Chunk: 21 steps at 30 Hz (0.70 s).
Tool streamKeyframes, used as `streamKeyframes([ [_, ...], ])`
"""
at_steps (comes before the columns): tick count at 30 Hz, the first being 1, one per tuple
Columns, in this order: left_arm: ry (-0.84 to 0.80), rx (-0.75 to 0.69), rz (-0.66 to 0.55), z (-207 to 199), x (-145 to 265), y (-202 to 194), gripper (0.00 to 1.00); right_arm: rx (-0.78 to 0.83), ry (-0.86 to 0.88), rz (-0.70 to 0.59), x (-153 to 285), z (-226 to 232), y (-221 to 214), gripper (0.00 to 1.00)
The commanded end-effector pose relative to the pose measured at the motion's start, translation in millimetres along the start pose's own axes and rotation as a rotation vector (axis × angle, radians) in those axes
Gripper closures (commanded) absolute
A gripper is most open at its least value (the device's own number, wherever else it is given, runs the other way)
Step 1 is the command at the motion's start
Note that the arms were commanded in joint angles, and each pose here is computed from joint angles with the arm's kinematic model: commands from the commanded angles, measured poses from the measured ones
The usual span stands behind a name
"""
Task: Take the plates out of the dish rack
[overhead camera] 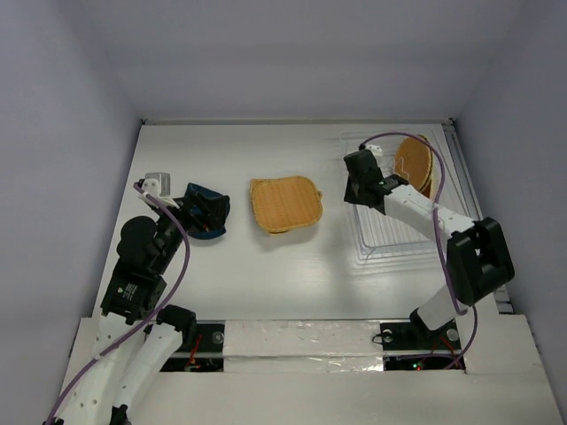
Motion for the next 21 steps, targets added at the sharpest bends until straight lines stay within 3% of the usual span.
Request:
streamKeyframes([
  [1,-0.005,-0.004,-0.038,-1,-2,9,0.01,-0.022,0.091,-0.045,32,10,22,0.59],
  [4,-0.008,-0.003,-0.039,-1,-2,9,0.01,-0.053,0.196,-0.103,69,23,48,0.41],
  [6,-0.012,-0.003,-0.039,-2,-2,9,0.01,-0.074,0.224,-0.181,94,24,72,0.41],
  [10,0.004,-0.001,-0.046,1,-1,11,0.01,-0.181,0.144,-0.318,108,-12,117,1.0],
  [13,0.041,0.003,-0.05,6,0,12,0.01,-0.258,0.106,-0.366,102,-48,144,1.0],
  [15,0.051,0.003,-0.053,8,2,13,0.01,-0.288,-0.013,-0.416,95,-80,157,1.0],
  [21,0.023,-0.013,-0.049,1,3,13,0.01,-0.264,-0.218,-0.451,76,-122,181,0.96],
])
Point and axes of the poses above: each gripper's point midway between its finger pads, its own x axis back along the fingers, its own z axis along the line the jaws close on, y = z × x, the point moved 1 cm from there along x, back along the fingers, and after that the axes turned 12 degrees about -x, right-handed, at the moved point
